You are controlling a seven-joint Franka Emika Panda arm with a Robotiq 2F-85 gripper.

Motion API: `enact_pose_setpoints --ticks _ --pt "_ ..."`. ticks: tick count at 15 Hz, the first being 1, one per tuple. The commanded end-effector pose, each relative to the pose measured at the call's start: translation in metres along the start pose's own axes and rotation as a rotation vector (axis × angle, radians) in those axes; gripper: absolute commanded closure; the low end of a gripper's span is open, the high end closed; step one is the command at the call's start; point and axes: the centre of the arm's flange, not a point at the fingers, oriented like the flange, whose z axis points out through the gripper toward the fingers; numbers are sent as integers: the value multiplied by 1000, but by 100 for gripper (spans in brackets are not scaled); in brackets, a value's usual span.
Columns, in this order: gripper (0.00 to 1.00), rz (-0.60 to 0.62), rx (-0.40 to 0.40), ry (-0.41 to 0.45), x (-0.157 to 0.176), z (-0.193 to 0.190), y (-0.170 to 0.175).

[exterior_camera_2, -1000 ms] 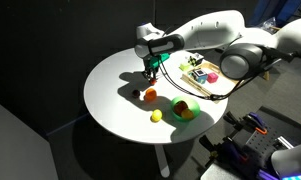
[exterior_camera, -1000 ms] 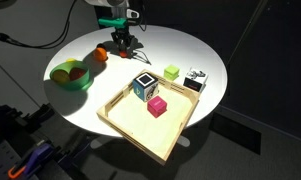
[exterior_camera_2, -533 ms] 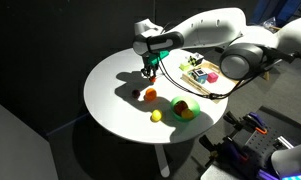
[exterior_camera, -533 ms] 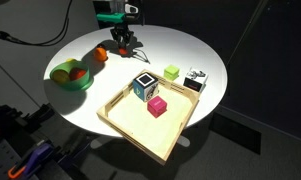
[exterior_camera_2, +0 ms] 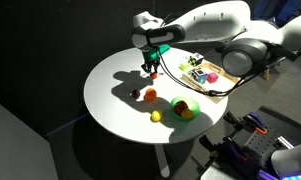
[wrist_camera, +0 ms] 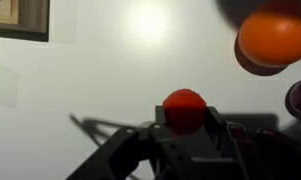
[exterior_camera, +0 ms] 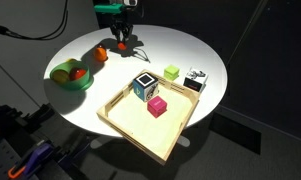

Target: Put the small red fruit in the green bowl

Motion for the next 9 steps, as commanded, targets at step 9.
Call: enact_pose_setpoints --ticks 9 --pt "81 16 -10 12 -37 -43 3"
